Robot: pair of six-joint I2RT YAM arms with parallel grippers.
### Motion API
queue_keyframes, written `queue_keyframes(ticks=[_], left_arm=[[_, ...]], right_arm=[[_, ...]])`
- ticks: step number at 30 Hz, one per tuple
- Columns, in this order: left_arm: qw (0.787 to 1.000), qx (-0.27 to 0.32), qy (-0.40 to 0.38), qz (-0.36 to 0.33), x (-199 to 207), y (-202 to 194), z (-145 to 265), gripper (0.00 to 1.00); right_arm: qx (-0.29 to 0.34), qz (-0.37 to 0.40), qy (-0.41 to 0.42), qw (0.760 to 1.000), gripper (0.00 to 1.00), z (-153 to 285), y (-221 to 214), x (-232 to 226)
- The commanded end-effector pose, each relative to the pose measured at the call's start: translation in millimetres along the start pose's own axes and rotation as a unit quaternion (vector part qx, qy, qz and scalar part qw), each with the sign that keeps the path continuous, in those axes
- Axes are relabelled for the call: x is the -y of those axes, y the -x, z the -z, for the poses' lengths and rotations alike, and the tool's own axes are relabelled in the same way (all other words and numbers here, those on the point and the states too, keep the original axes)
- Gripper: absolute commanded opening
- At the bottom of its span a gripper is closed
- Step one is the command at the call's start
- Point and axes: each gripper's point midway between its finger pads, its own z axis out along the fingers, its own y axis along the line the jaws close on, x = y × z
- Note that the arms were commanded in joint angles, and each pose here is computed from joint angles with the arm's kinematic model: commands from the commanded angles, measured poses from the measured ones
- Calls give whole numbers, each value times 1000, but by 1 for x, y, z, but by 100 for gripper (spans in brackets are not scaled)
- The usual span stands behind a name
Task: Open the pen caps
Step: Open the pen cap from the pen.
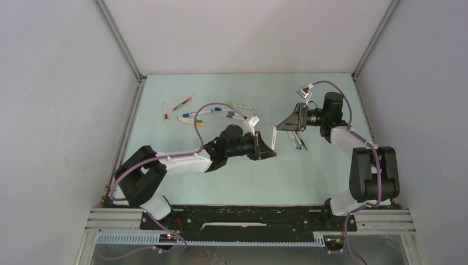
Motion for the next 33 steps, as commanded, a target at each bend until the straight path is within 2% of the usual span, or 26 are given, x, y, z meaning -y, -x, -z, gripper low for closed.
queue_keyframes(ticks=[1,3,5,8,10,13,16,19,25,29,33], left_arm=[[998,-26,-18,-50,14,3,20,0],[997,-42,-18,-55,13,-3,25,0],[996,-59,-21,-56,12,-9,30,0],[994,-89,-21,-51,9,-19,36,0],[993,-108,-21,-46,7,-26,40,0],[989,-142,-25,-41,6,-37,45,0],[985,-168,-26,-38,6,-44,47,0],[981,-187,-33,-33,9,-47,47,0],[977,-204,-47,-24,16,-49,43,0],[976,-206,-63,-21,24,-50,41,0],[975,-210,-71,-22,29,-53,42,0]], right_arm=[[-8,134,27,991,59,20,16,-36],[4,161,-16,987,65,31,21,-31],[-19,211,-68,975,69,36,11,-24],[-60,292,-117,947,70,43,4,-19],[-88,356,-111,924,71,48,-9,-22],[-125,472,-62,870,72,52,-35,-37],[-160,583,9,797,79,47,-63,-56],[-210,624,33,752,81,38,-77,-58],[-314,682,10,660,81,12,-90,-41],[-363,688,13,628,76,-1,-104,-30],[-388,699,4,601,69,-6,-109,-19]])
